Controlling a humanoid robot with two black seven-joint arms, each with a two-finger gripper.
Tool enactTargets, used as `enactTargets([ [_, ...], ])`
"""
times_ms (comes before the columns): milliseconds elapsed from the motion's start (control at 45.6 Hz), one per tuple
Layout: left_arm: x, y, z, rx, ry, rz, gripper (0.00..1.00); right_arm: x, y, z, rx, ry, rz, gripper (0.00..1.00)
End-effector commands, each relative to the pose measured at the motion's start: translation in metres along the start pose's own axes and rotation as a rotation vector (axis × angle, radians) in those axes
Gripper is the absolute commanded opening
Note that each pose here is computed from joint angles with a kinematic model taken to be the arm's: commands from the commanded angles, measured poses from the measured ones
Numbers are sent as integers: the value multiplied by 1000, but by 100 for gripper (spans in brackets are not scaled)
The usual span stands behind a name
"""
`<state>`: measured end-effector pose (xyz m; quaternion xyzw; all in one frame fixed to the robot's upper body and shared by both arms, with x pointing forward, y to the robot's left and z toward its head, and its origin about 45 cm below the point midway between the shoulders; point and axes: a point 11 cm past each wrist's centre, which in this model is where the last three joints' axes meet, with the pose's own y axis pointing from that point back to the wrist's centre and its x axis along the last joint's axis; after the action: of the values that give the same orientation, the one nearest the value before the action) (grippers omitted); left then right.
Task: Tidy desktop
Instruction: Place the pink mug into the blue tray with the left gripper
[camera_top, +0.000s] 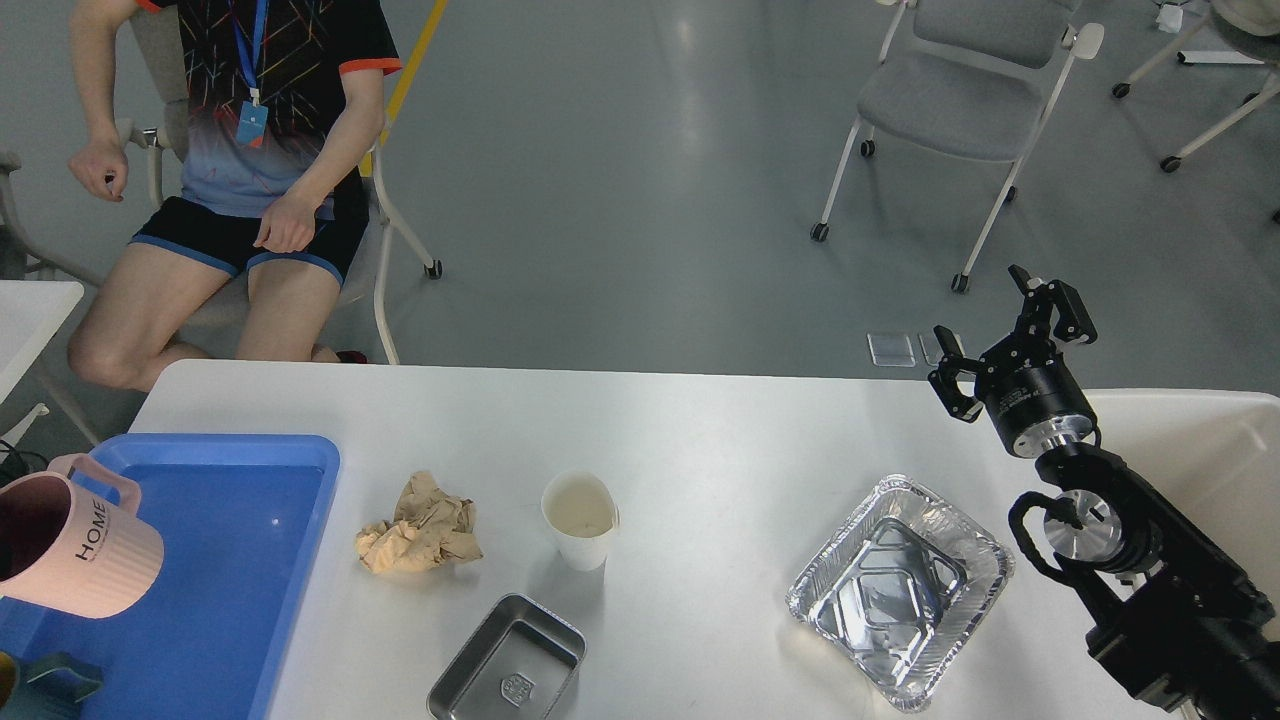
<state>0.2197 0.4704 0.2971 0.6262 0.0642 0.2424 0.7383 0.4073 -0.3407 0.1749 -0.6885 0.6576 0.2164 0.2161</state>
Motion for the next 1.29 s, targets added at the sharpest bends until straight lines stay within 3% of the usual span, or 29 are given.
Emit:
enactTargets([
  [0, -14, -31, -14, 42, 58, -11, 1, 0, 2, 4, -5, -6, 3, 100],
  [175, -39, -73, -36, 125, 124, -10, 2, 2, 3, 5, -8, -7, 5, 100],
  [570, -66, -120, -43, 172, 139, -43, 8, 0, 2, 5, -7, -8, 2, 100],
  [1009, -84, -145, -44, 185, 147, -67, 11, 2, 2, 4, -6, -5, 7, 100],
  [1053, -84, -145, -44, 185, 147, -67, 17, 2, 1, 4, -6, -5, 6, 100],
  [1075, -84, -145, -44, 185, 148, -65, 26, 1, 1, 3, -5, -5, 5, 100],
  [1272, -76, -138, -43, 171, 166, -46, 72, -1, -1, 2, -2, -6, 1, 100],
])
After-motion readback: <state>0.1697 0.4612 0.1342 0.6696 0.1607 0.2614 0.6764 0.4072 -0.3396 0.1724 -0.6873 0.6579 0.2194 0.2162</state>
